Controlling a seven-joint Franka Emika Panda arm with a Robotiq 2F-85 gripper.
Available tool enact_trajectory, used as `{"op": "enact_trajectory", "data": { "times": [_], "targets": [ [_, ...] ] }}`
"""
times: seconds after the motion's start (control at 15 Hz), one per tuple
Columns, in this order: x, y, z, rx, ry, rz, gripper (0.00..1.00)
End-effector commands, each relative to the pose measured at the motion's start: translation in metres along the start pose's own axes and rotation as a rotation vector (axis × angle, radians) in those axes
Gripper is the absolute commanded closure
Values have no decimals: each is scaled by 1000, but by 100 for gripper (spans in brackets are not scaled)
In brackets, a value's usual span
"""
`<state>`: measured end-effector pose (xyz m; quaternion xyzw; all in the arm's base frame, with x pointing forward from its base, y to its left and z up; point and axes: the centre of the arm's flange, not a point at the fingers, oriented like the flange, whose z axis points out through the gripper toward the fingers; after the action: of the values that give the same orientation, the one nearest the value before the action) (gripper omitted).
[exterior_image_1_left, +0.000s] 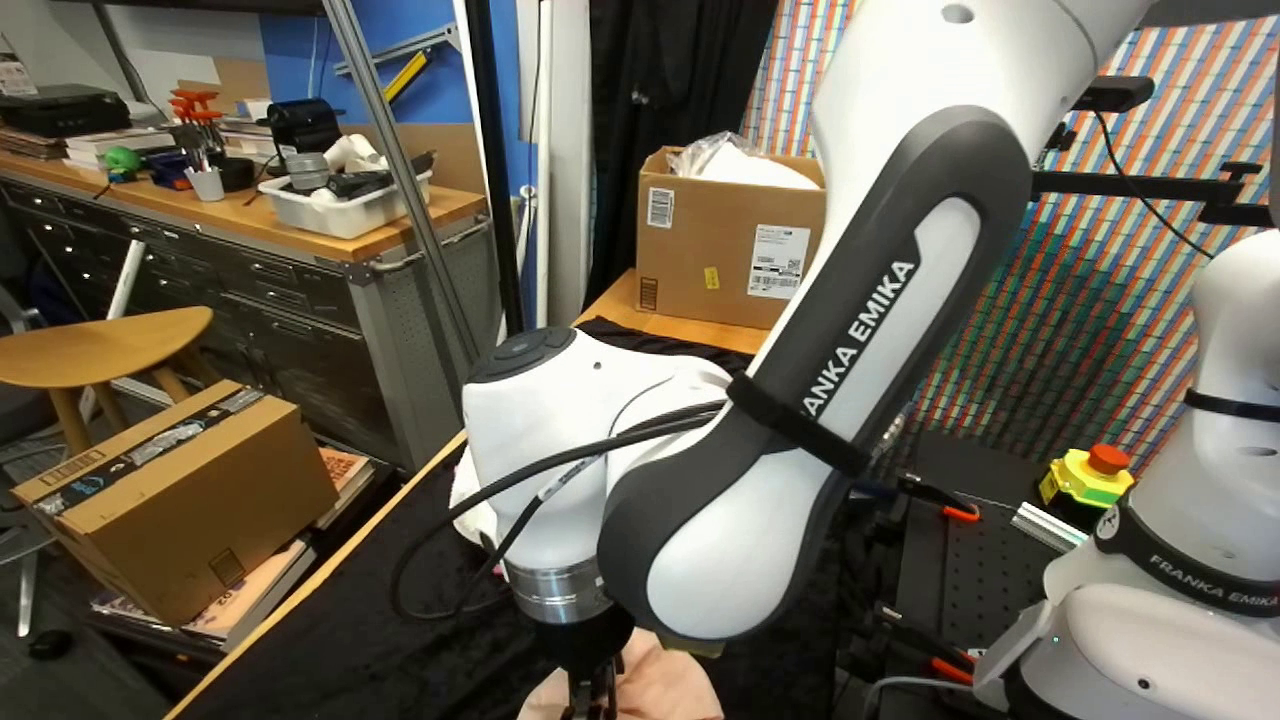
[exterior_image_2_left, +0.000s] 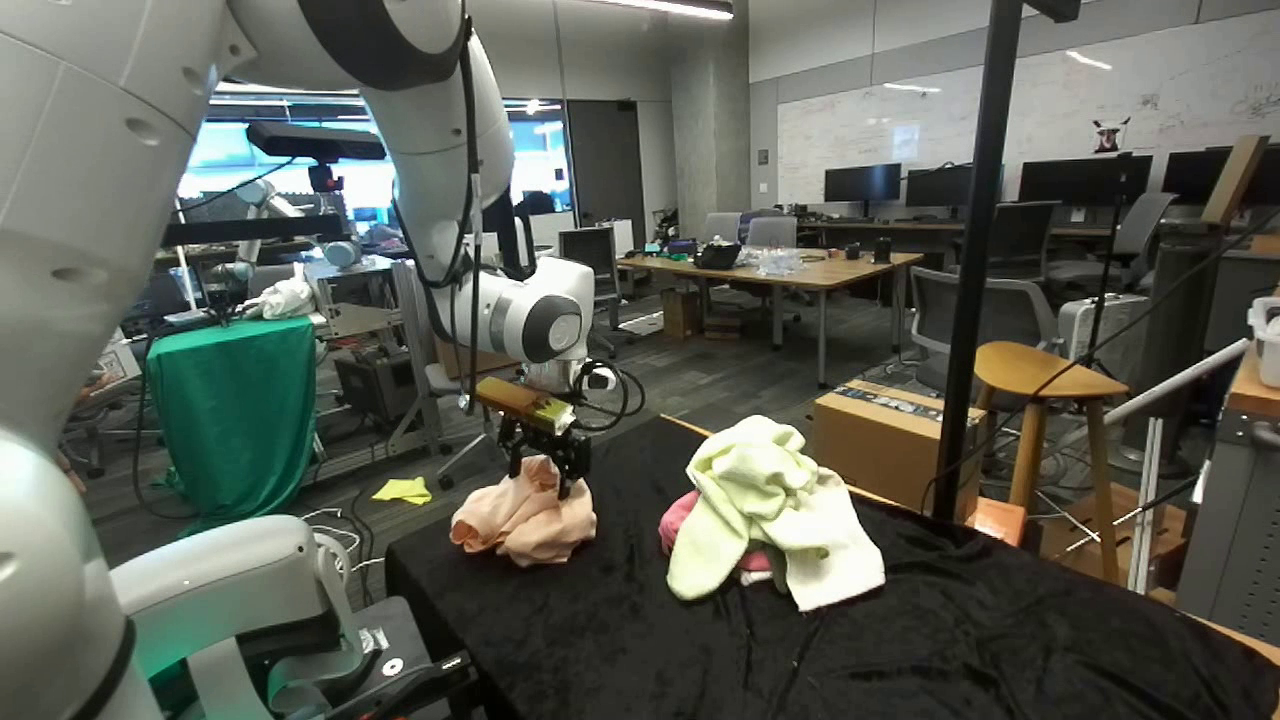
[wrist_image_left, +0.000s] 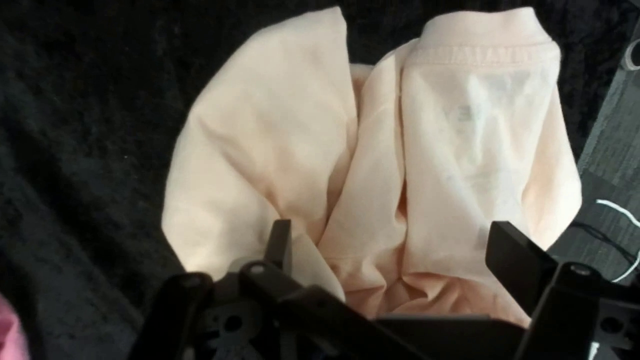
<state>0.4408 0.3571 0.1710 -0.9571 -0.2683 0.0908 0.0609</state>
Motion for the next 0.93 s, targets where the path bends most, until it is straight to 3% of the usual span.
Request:
{"op": "enact_trajectory", "data": {
  "times": [0.0, 0.87],
  "targets": [
    [1, 4, 5, -33, 21, -91, 0],
    [0, 31, -25, -149, 103, -218, 0]
  ]
}}
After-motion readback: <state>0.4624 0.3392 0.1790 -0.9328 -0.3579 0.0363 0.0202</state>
